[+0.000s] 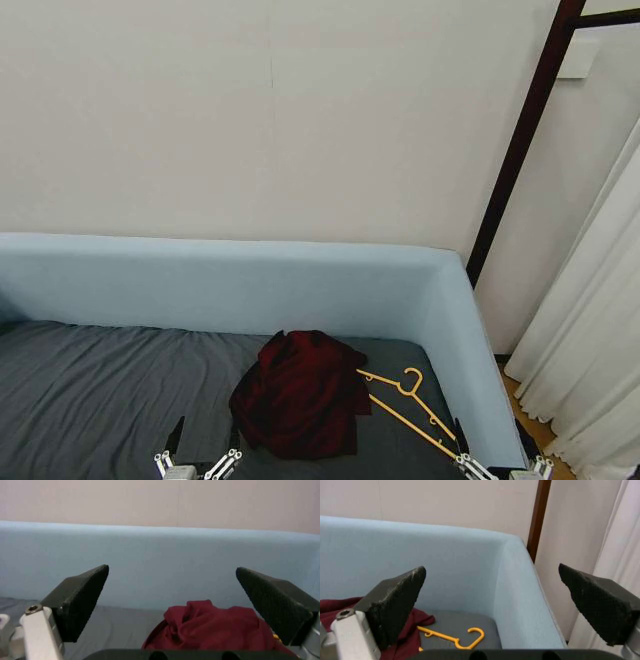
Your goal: Pick up the clothes from the sofa and hang them on the clothes hanger.
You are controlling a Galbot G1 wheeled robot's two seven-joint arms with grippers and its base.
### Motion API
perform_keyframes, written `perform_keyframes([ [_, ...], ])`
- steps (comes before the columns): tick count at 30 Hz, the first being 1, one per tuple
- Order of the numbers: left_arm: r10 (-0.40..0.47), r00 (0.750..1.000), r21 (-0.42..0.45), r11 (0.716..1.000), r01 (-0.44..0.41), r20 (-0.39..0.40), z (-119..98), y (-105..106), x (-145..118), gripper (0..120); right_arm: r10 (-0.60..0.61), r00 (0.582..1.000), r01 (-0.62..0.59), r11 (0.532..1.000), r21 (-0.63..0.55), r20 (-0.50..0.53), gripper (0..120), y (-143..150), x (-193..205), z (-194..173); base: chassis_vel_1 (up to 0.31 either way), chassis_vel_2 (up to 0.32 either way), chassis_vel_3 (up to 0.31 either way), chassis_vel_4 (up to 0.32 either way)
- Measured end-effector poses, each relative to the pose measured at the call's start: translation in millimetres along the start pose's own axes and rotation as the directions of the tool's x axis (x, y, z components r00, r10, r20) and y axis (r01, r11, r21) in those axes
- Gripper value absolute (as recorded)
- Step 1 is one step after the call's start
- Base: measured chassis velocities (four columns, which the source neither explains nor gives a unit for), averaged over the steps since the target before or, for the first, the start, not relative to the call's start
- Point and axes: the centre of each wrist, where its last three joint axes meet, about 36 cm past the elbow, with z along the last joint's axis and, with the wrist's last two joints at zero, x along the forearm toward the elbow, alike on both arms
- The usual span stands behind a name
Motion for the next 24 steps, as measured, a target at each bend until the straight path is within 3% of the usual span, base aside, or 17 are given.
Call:
perform_keyframes([
  [15,0.009,1.000,-0.007,1.000,-0.009,-0.001,2,-1,1,100,-0.003,0.998,0.000,0.999,-0.042,-0.056,100,3,0,-10,0.000,0.000,0.000,0.000],
  [24,0.009,1.000,-0.013,1.000,-0.009,-0.006,6,2,2,100,-0.081,0.964,0.040,0.986,-0.161,-0.253,100,-12,-25,-33,0.000,0.000,0.000,0.000],
])
